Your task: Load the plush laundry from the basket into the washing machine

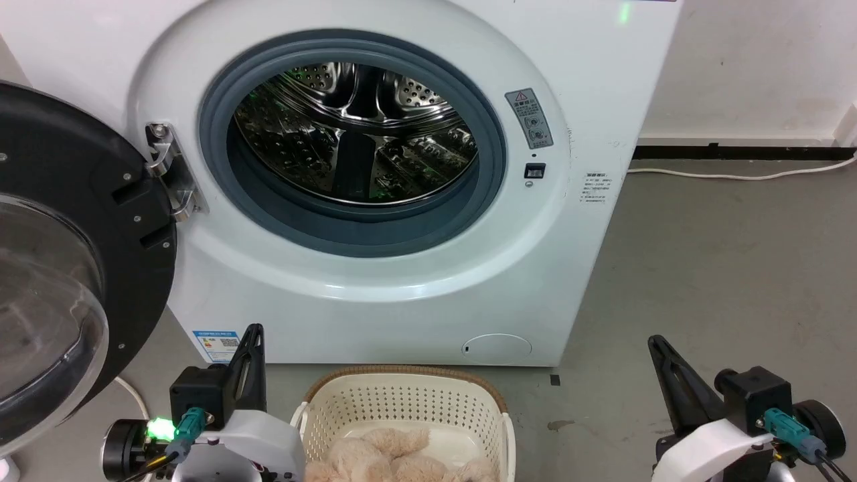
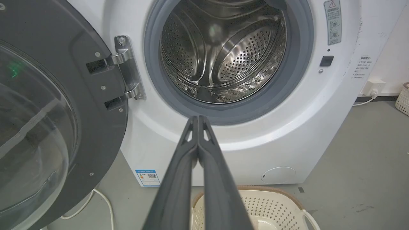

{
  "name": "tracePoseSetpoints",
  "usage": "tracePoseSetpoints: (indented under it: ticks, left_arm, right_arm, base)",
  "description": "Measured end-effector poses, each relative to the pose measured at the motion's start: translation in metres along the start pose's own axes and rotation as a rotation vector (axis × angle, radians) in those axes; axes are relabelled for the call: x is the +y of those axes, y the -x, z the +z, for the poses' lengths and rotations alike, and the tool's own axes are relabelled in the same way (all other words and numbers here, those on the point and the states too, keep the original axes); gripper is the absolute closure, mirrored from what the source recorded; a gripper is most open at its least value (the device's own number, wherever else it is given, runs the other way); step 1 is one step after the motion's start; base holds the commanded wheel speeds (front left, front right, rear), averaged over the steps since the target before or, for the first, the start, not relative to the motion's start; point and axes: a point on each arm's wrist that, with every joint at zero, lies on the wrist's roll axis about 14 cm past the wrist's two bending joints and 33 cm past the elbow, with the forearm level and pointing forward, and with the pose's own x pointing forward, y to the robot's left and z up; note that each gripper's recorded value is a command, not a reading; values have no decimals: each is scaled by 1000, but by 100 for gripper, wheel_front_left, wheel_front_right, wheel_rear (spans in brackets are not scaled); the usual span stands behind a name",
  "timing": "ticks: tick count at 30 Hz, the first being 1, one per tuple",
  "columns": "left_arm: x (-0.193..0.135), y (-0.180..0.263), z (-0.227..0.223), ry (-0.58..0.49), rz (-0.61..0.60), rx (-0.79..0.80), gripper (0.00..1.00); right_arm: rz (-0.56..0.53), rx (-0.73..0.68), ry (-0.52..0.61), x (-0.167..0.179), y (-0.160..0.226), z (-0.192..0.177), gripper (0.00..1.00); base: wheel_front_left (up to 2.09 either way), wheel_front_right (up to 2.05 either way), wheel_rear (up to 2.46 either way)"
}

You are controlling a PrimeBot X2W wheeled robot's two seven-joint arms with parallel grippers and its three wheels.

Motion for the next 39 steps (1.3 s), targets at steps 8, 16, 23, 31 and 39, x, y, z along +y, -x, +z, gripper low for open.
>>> tracePoseSetpoints:
  ticks: [8,16,23,31,39]
  left_arm:
    - [0,0,0,0,0,0,0]
    - [-3,0,0,11,-8,-3,0]
    - [-8,-1,-2,35,-22,-6,0]
    - [-17,-5,-19,54,-47,41,0]
    - [-28,-19,-38,76,-83,99,0]
  right_arm:
    - [1,1,-1,0,0,0,0]
    - [1,-3,-12,0,0,-1,0]
    - [-4,-9,-36,-1,1,-2,0]
    - [-16,-8,-70,-5,1,-7,0]
    - [-32,10,-94,-10,-2,-18,0]
  base:
    - [0,0,0]
    - [0,0,0]
    - [0,0,0]
    - [0,0,0]
    - [0,0,0]
